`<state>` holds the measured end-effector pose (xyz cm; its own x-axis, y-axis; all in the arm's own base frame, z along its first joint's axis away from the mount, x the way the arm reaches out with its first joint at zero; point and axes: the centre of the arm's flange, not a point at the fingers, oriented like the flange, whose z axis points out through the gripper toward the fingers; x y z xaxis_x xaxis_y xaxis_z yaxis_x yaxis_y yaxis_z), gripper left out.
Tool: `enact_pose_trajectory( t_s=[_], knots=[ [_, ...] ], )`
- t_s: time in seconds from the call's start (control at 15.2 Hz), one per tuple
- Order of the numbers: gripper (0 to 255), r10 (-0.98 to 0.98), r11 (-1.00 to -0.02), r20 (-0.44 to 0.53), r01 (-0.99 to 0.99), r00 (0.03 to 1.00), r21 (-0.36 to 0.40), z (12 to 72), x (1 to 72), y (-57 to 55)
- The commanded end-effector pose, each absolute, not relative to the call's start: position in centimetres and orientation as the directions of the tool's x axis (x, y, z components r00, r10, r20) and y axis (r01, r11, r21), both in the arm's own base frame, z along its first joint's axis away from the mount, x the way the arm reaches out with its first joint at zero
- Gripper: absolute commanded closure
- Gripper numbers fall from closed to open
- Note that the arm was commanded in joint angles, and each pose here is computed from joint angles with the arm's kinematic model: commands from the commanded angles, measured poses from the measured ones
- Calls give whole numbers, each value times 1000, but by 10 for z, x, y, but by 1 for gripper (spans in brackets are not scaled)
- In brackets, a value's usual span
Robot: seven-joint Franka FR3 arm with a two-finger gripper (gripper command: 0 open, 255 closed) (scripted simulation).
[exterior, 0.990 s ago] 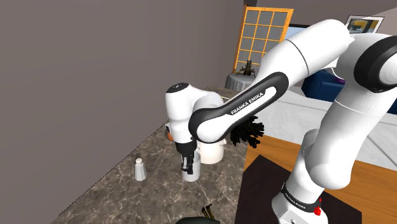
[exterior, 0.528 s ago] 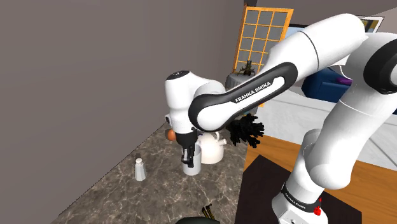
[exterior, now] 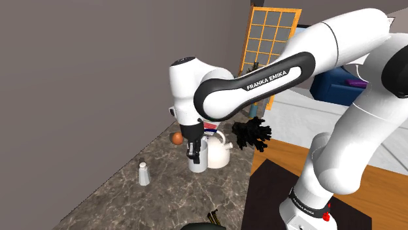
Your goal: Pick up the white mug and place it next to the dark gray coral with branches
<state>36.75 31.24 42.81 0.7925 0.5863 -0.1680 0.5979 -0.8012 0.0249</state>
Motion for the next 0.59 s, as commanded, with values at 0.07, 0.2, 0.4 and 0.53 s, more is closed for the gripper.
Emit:
enact_pose_trajectory(
  t_s=[0.07, 0.2, 0.4, 0.53],
  knots=[
    [255, 586, -801, -168, 598, 792, 25, 444, 367, 313],
    [255, 586, -801, -168, 598, 792, 25, 455, 367, 313],
    [255, 586, -801, -168, 598, 792, 25, 471, 367, 313],
    [255, 586, -801, -168, 598, 792, 25, 481, 367, 313]
  ],
)
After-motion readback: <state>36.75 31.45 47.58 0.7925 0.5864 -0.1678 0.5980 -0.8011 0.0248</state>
